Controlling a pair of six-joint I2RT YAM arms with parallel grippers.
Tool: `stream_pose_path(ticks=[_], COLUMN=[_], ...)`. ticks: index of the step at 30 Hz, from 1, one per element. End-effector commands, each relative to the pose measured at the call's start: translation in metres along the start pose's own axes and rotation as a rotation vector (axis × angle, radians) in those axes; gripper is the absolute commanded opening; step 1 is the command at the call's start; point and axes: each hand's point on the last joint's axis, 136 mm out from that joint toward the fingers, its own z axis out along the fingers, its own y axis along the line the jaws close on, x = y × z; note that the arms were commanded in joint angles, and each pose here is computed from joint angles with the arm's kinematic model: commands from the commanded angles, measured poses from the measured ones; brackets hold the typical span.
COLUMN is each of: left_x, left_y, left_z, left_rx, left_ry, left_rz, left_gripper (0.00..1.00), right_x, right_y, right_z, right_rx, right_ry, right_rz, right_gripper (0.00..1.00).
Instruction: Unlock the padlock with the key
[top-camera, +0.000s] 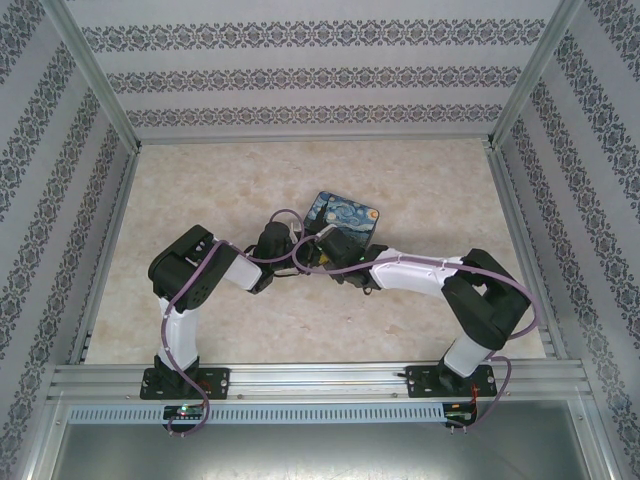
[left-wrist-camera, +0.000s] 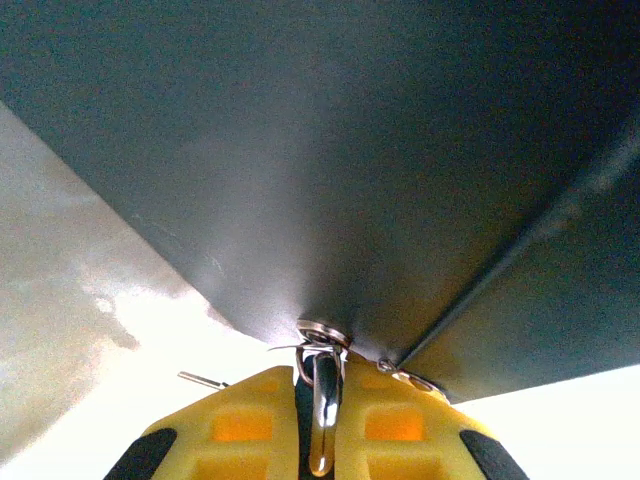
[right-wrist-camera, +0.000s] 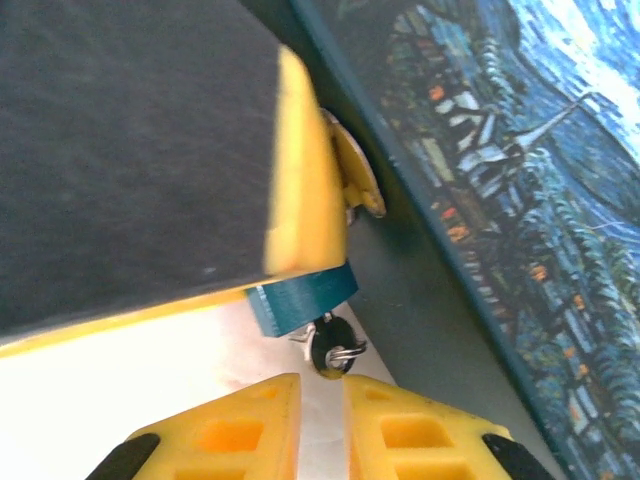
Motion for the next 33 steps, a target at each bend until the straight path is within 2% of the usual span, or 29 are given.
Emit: stream_pose_path(ticks=[1,5,15,16,18,19,22,26,33], left_x=[0.006,0.006,0.005,0.005,0.004,0.003,0.002,0.002,0.002], left_y=[-0.019,-0.02,-0.023,-0.023,-0.025,-0.026,-0.028,-0.03,-0.036], left_z=[-0.002,-0.002,-0.002,-0.002,-0.003,-0.003,-0.002,-0.001,-0.002], left_rx=[0.056,0.057,0.068,0.07,0.073,0.073,0.074,0.073,0.066], left_ry=[0.026,0.026,0.021,0.018,0.011,0.01,0.006,0.006,0.006], left_rz=[0.05,0.05,0.032,0.024,0.011,0.005,-0.01,-0.03,-0.046], left_gripper=[0.0,0.0,0.0,0.0,0.0,0.0,0.0,0.0,0.0], right_x=[-0.012,-0.013,-0.018,-0.018,-0.017,-0.018,-0.024,-0.03,-0.019], right_y=[0.0,0.002,0.01,0.009,0.004,0.001,-0.009,-0.013,-0.006], right_z=[0.003,0.002,-0.011,-0.013,-0.019,-0.023,-0.036,-0.054,-0.053], right_rx=[-0.017,-0.044,-0.152,-0.158,-0.163,-0.169,-0.185,-0.211,-0.2], right_ry=[-0.02,-0.023,-0.049,-0.058,-0.072,-0.083,-0.121,-0.153,-0.11], right_rz=[0.043,0.057,0.107,0.113,0.136,0.152,0.194,0.217,0.134], right_gripper=[0.12,0.0,0.0,0.04,0.27,0.3,0.36,0.37,0.38])
